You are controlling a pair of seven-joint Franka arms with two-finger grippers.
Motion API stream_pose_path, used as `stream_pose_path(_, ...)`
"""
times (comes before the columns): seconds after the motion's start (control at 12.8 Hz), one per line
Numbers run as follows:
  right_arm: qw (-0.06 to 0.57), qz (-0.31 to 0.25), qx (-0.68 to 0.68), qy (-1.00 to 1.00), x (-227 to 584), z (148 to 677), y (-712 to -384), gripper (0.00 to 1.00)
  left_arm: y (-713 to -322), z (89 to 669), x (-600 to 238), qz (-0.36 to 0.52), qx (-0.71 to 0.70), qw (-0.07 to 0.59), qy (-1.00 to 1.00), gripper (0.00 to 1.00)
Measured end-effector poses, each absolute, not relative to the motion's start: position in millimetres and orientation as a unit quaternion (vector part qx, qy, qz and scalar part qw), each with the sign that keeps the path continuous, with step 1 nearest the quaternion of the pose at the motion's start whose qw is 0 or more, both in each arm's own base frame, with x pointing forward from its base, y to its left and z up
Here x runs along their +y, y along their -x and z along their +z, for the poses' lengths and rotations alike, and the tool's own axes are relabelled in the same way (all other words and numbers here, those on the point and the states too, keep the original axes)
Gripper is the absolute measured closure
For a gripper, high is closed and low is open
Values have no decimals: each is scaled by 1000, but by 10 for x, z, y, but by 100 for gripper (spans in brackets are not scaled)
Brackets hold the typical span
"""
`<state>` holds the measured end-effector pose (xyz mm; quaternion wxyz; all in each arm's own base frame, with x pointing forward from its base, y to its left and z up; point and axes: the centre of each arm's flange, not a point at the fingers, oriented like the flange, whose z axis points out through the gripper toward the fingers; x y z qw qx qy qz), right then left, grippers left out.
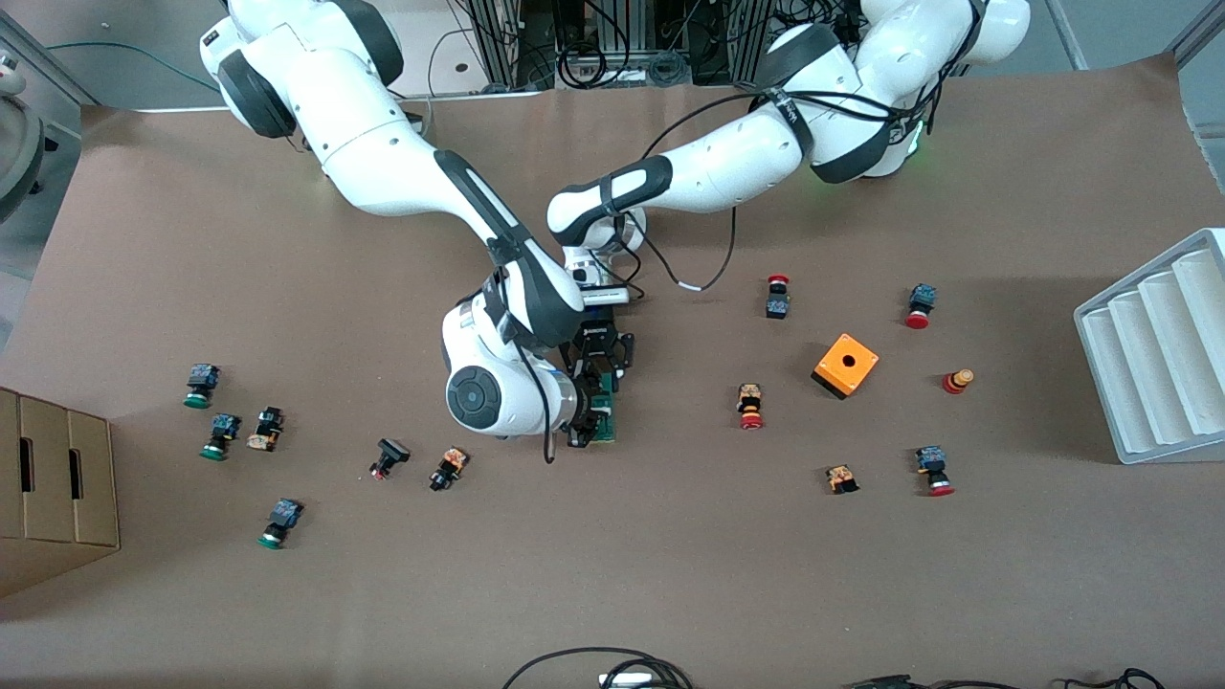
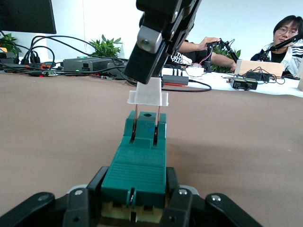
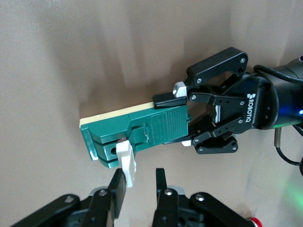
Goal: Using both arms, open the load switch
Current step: 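Press the white lever down flat with the right gripper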
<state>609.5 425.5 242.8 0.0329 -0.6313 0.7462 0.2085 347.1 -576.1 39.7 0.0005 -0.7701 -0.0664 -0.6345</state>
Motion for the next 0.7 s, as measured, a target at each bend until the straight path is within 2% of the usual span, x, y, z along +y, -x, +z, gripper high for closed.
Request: stream_pose_path(0.7, 34, 204, 740, 640, 4240, 2408, -5966, 71, -3470, 397, -5761, -634, -66, 0, 770, 45)
